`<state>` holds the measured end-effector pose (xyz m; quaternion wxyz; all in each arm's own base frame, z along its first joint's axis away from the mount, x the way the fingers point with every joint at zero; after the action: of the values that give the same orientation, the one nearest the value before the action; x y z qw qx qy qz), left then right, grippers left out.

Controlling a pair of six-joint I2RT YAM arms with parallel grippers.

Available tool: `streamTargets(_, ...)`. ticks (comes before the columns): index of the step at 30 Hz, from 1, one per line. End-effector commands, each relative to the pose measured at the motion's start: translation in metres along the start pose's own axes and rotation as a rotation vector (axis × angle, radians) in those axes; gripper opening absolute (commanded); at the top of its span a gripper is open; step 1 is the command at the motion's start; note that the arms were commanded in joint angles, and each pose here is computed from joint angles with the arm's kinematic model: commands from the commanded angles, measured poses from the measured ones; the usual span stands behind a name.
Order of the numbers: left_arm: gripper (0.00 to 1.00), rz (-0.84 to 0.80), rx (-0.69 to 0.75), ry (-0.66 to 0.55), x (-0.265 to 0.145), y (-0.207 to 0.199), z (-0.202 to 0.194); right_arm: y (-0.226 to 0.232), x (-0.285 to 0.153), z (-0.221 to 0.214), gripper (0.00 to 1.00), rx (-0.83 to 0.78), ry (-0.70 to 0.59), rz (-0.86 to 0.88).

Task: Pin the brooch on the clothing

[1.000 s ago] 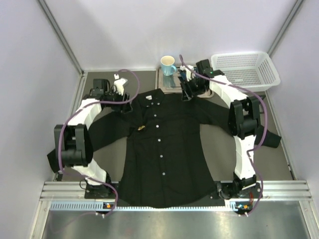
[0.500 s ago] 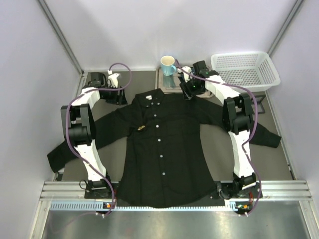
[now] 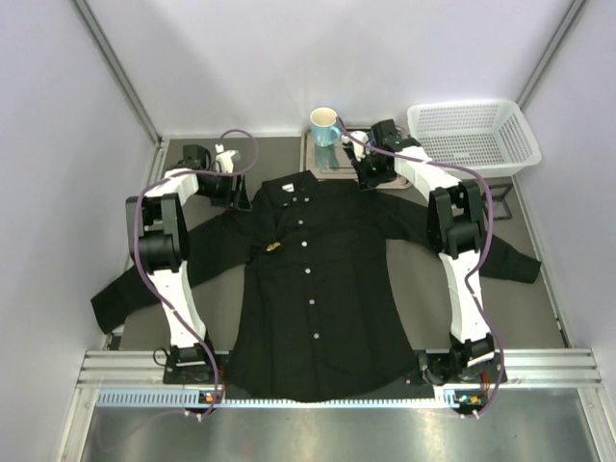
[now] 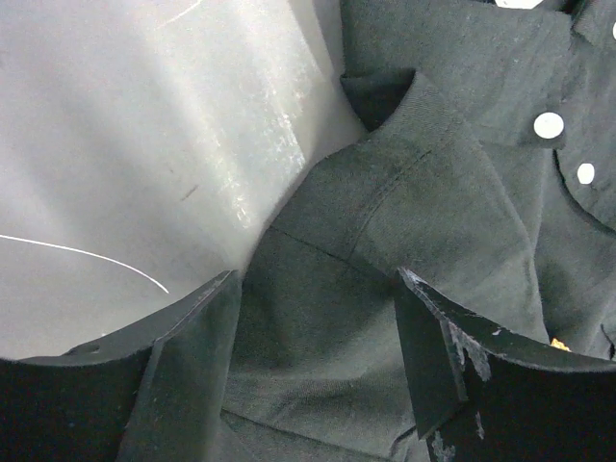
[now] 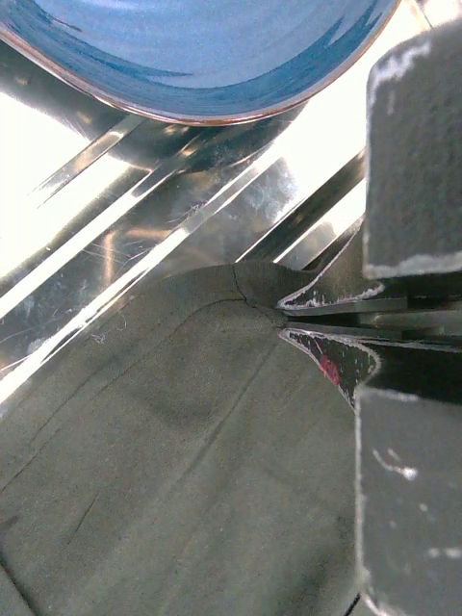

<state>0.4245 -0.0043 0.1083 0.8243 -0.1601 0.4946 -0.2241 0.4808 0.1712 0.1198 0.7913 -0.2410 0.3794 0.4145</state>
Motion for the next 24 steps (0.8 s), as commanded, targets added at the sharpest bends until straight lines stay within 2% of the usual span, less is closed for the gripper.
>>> streamTargets(1,0.69,0.003,0.051,0.014,0.005,-0.003,0.005,-0.006,-0.016,0.016,0.0,-0.015,-0.054,-0.029)
streamTargets(3,0.66,0.021,0.053,0.03,0.005,0.0,0.004,-0.008,-0.019,0.017,0.0,-0.01,-0.049,-0.05)
streamTargets(6,0.52,0.068,0.063,0.04,0.005,0.006,0.003,-0.016,-0.027,0.017,0.0,0.007,-0.033,-0.113)
streamTargets(7,0.42,0.082,0.07,0.04,0.005,0.008,0.005,-0.019,-0.029,0.016,0.0,0.016,-0.032,-0.133)
streamTargets(10,0.27,0.11,0.076,0.052,0.008,0.012,0.008,-0.028,-0.036,0.014,0.0,0.042,-0.029,-0.187)
streamTargets(11,0.14,0.124,0.075,0.056,0.008,0.014,0.009,-0.031,-0.039,0.012,0.0,0.05,-0.023,-0.199)
streamTargets(13,0.03,0.143,0.068,0.053,0.009,0.019,0.014,-0.034,-0.042,0.01,0.0,0.058,-0.018,-0.217)
streamTargets(14,0.0,0.161,0.064,0.051,0.009,0.021,0.016,-0.036,-0.043,0.009,0.0,0.059,-0.013,-0.234)
streamTargets(20,0.0,0.222,0.064,-0.069,0.0,0.034,0.041,-0.045,-0.051,0.004,0.0,0.075,-0.001,-0.334)
streamTargets(24,0.0,0.263,0.069,-0.083,-0.004,0.04,0.043,-0.049,-0.054,0.001,0.0,0.078,0.008,-0.389)
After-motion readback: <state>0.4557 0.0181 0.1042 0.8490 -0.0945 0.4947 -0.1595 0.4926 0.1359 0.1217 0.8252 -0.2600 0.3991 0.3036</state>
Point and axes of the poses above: each gripper's point midway between its finger pads, its own x axis out along the fingers, its own y axis along the line the jaws close on, z = x × y, the point moved 9 cm from there along -x, back along the fingers, and after that the axes turned 12 degrees about -x, right-handed, at the moved point
